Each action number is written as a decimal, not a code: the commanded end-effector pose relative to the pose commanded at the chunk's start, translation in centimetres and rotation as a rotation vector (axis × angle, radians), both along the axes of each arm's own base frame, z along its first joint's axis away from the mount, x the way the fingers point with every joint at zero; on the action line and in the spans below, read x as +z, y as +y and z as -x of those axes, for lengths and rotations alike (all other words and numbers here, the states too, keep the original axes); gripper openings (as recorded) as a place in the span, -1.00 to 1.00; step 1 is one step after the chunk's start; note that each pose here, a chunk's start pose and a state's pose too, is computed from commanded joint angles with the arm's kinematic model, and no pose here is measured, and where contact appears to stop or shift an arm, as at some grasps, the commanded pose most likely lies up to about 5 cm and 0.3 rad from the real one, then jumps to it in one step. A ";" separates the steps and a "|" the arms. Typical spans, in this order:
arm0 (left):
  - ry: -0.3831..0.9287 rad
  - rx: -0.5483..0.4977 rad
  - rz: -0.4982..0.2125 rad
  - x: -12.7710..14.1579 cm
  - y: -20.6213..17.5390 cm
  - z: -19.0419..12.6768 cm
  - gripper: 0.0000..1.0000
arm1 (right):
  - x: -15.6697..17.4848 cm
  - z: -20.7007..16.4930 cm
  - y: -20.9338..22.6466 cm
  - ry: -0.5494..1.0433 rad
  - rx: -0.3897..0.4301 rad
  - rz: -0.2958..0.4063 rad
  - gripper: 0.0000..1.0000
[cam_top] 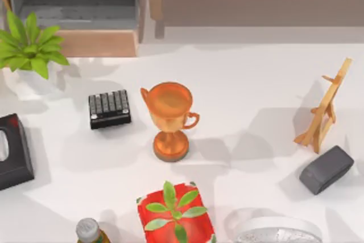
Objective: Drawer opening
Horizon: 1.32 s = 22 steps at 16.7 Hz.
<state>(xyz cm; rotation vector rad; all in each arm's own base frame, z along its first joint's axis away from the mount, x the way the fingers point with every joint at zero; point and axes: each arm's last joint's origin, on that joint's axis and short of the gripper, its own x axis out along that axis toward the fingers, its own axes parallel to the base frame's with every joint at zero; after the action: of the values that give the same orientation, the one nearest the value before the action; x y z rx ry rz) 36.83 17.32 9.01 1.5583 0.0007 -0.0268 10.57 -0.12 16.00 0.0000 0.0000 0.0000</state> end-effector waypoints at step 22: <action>0.011 0.001 0.005 -0.4 0.3 11.0 -1.00 | 0.0 0.0 0.0 0.000 0.000 0.000 1.00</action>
<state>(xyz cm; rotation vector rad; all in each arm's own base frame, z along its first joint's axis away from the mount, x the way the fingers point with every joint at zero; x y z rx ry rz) 25.82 17.58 8.66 1.5532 0.0093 -0.0345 10.57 -0.12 16.00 0.0000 0.0000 0.0000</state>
